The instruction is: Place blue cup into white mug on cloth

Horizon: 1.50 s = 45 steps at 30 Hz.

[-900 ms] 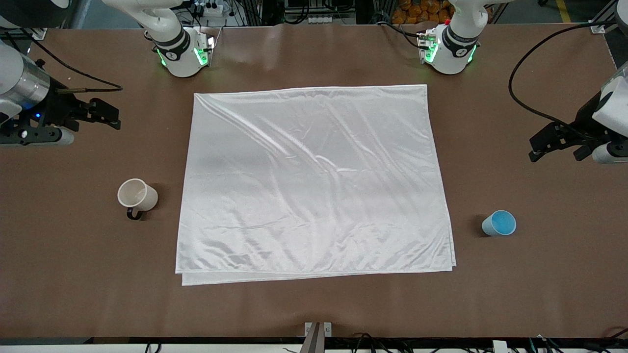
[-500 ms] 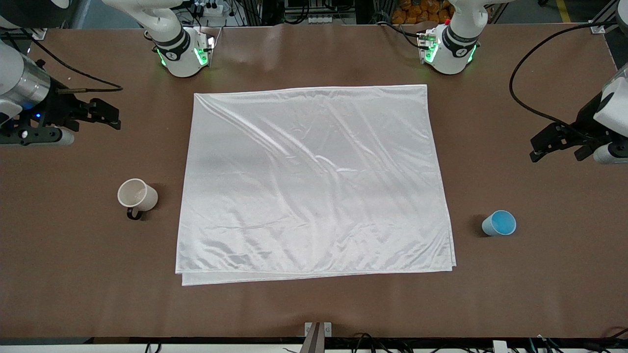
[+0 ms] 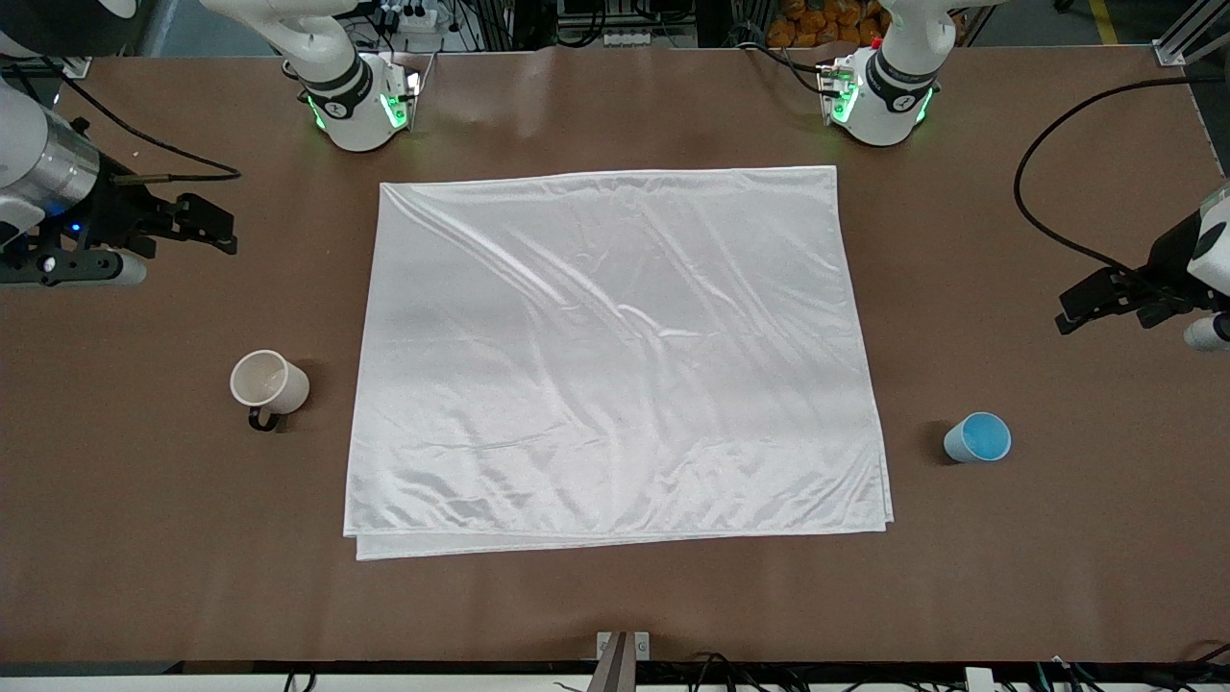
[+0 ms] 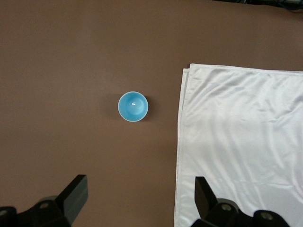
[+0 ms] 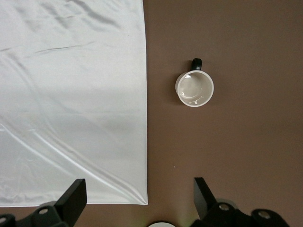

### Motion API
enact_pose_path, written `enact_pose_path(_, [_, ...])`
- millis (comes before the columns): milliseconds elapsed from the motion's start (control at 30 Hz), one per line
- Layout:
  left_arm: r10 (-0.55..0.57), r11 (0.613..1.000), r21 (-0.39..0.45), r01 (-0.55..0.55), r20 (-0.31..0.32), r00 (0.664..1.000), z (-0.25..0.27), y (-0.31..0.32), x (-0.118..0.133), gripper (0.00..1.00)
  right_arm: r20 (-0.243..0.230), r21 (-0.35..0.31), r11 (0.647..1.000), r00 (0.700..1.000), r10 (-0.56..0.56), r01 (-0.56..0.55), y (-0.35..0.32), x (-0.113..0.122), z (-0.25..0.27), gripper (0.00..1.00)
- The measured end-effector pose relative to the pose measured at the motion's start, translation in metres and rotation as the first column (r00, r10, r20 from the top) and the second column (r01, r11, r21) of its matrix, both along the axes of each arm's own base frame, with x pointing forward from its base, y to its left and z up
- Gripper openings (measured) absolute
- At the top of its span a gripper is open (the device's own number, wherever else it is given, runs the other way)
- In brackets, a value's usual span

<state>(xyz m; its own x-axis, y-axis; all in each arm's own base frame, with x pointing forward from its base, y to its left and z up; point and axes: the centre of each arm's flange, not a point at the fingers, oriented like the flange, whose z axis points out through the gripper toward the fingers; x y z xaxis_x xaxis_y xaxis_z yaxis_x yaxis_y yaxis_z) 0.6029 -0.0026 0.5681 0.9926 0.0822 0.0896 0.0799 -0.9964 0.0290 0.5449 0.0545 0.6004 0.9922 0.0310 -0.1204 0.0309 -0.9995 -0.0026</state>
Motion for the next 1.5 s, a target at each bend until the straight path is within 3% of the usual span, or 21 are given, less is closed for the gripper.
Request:
enact_pose_path(500, [0.06, 0.998, -0.014, -0.063, -0.126, 0.99, -0.116, 0.046, 0.038, 1.0, -0.016, 0.0, 1.0, 1.0, -0.008, 0.008, -0.004, 0.004, -0.009, 1.0])
enact_pose_path(1000, [0.039, 0.998, 0.058, -0.035, -0.083, 0.996, -0.186, 0.06, 0.066, 1.0, -0.03, 0.002, 1.0, 0.999, -0.027, 0.027, -0.015, 0.025, -0.038, 1.0])
enact_pose_path(1500, [0.041, 0.998, 0.049, -0.036, -0.12, 0.992, -0.275, 0.07, 0.077, 1.0, -0.065, 0.006, 0.996, 0.994, -0.09, 0.091, -0.051, 0.06, -0.105, 1.0])
